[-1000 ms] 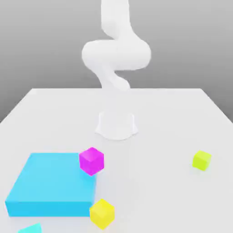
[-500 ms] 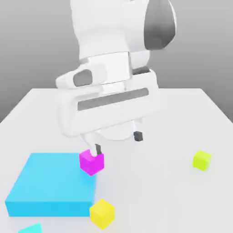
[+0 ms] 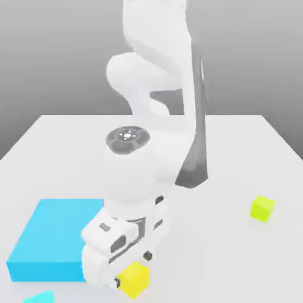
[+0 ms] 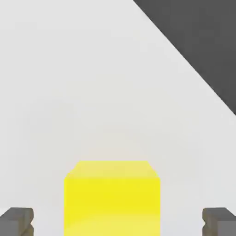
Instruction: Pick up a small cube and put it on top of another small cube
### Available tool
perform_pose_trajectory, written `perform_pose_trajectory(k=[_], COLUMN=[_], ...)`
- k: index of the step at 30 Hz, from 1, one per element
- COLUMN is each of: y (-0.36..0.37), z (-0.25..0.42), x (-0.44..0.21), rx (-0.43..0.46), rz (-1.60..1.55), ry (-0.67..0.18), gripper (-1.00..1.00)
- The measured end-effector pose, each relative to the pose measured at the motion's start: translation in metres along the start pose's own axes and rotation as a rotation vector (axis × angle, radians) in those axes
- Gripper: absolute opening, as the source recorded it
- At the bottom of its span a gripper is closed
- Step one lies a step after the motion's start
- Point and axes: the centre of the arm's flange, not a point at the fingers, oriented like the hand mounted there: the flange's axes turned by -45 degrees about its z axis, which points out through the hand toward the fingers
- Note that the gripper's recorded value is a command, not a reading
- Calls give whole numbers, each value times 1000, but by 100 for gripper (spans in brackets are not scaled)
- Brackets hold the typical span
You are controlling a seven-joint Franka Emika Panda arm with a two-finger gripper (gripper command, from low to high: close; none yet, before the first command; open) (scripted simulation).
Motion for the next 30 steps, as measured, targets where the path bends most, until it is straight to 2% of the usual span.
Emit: perform_pose_trajectory(k=[6,12,19,22,27,30], y=[0,-4,-135,-211,-347,-392], z=[2,-54,-74,-82,-97,-90], x=[0,3,83,108,114,104], rx=[2,4,37,41,27,7], rz=[0,-19,-614,-919,-1480,-1728], ry=[-1,1,12,12,7,2], gripper=[-100,-100,-100,-100,-100,-100])
